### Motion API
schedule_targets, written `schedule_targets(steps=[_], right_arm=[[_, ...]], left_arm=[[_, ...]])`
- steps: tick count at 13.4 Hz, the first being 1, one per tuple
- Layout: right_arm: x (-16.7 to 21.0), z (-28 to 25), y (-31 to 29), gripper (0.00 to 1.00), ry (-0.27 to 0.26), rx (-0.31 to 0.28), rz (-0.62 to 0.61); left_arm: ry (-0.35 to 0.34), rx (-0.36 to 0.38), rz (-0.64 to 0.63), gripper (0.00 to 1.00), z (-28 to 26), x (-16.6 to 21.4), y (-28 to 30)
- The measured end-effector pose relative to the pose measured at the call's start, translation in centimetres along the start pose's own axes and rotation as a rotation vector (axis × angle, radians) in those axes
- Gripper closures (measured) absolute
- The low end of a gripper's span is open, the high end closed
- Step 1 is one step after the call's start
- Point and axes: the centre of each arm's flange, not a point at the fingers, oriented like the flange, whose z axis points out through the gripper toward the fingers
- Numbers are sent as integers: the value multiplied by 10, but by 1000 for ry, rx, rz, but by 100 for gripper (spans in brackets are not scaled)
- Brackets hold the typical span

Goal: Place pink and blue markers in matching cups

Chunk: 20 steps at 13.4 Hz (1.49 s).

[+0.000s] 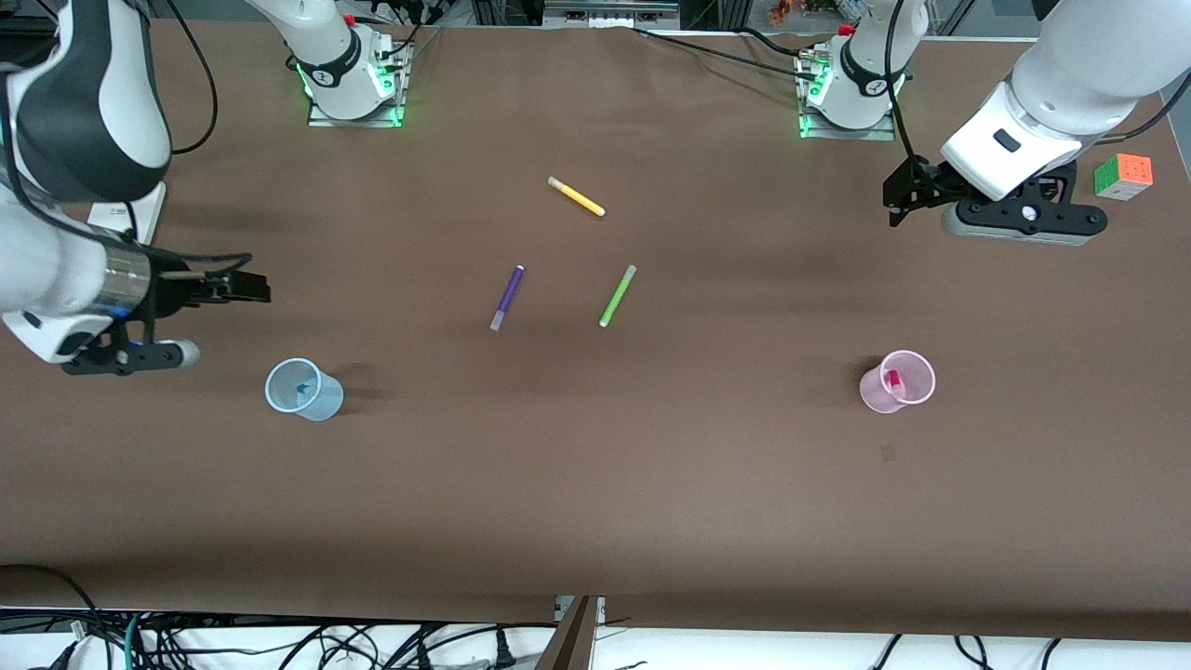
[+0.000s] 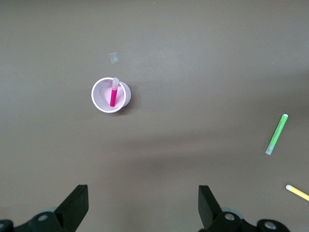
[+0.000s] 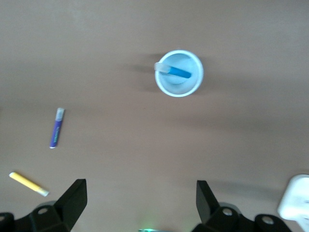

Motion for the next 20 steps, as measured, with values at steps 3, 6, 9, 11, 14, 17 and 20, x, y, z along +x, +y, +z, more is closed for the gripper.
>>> schedule_targets(steps=[3,6,9,11,14,17,20], right_arm=[[-32,-44,18,0,70,-24,30],[-67,-61,43,0,90,-14,71],[-89,-55,53,0,72,-9,88],[-92,-54,53,0,70,-9,88],[-89,-51,54,0,67,-16,90],[-86,-49,56,0,68,-35,92],[-86,-49,56,0,69,-35,93]], left_arm=[[-42,3,-17,0,6,-2,-4],[-47,1,-17,0,7,-1,-5],[-47,1,-17,0,8,-1,-5],[-47,1,-17,0,8,-1,-5],[-46,1,-16,0,7,-1,-4],[-43,3,4,0,6,-3,7],[-49,5,14,0,6,-5,13]])
